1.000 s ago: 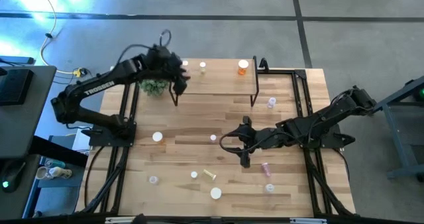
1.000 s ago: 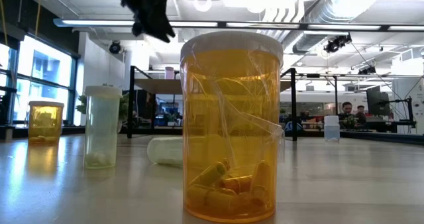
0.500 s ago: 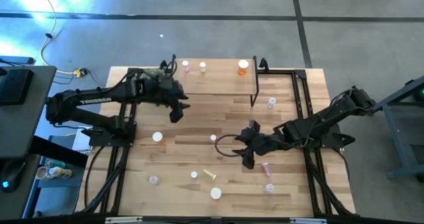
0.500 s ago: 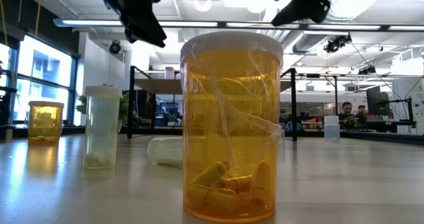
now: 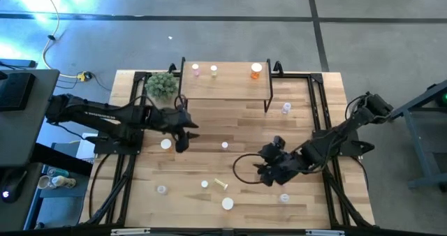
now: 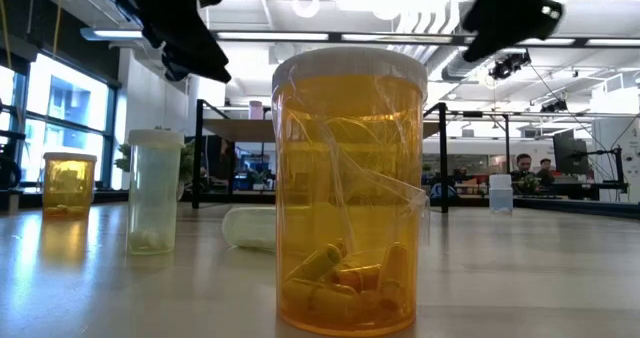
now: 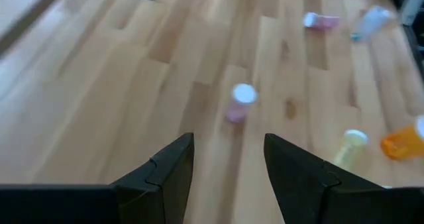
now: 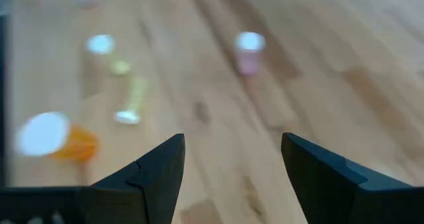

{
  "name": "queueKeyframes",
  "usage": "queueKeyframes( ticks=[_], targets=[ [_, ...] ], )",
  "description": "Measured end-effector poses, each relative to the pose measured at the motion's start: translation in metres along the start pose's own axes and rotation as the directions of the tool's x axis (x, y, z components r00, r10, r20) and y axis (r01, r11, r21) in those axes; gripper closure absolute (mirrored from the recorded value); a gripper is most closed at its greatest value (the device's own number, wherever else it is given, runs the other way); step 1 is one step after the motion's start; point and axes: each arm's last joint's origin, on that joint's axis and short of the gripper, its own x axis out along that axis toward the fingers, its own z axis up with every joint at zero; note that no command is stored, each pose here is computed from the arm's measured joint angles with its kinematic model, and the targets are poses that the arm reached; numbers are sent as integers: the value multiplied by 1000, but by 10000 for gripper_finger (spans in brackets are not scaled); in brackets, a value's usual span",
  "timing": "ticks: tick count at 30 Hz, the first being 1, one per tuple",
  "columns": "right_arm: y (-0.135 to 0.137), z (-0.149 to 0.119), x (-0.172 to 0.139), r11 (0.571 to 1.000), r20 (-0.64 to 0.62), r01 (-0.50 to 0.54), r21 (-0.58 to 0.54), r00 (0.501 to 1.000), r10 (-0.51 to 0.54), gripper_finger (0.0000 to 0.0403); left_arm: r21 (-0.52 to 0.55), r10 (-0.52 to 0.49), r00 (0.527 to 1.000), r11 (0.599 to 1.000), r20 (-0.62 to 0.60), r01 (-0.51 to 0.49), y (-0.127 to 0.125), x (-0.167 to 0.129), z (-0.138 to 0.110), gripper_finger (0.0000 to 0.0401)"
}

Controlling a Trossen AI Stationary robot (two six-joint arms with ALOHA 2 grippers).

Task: Pick and place medicine bottles onto shelf by color
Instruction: Put the top transparent pill bottle on the shelf

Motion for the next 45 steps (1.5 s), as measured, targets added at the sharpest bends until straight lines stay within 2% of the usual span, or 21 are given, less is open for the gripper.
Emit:
queueKeyframes(
  ticks=[3, 7, 12, 19, 25, 33, 39, 42, 45],
  targets=[
    [-5, -6, -3, 992, 36, 100, 75, 994, -103, 160, 32, -28, 1000, 999, 14, 28, -12, 2, -6, 229],
    [-17, -10, -5, 957, 72, 242, 160, 964, -255, 160, 70, -51, 997, 996, 54, 47, -27, -1, -8, 229],
    [-38, -8, -3, 893, 73, 391, 224, 907, -415, 160, 96, -84, 991, 993, 107, 74, -41, -4, -8, 229],
    [-75, 7, 2, 782, -17, 551, 291, 820, -572, 160, 118, -129, 984, 986, 124, 114, -51, -7, -9, 229],
    [-113, 23, -12, 694, -79, 623, 361, 762, -643, 160, 126, -125, 984, 986, 128, 109, -54, -8, -11, 229],
    [-162, 40, -43, 562, -110, 627, 540, 714, -691, 160, 127, -124, 984, 986, 127, 108, -54, -8, -11, 229],
    [-186, 45, -47, 470, -179, 650, 598, 680, -711, 173, 128, -127, 984, 986, 124, 111, -54, -8, -11, 229],
    [-194, 46, -45, 437, -213, 668, 602, 662, -718, 193, 128, -127, 984, 986, 123, 111, -54, -8, -11, 229],
    [-200, 47, -43, 429, -256, 692, 581, 656, -710, 213, 129, -126, 984, 986, 123, 110, -54, -8, -11, 229]
  ],
)
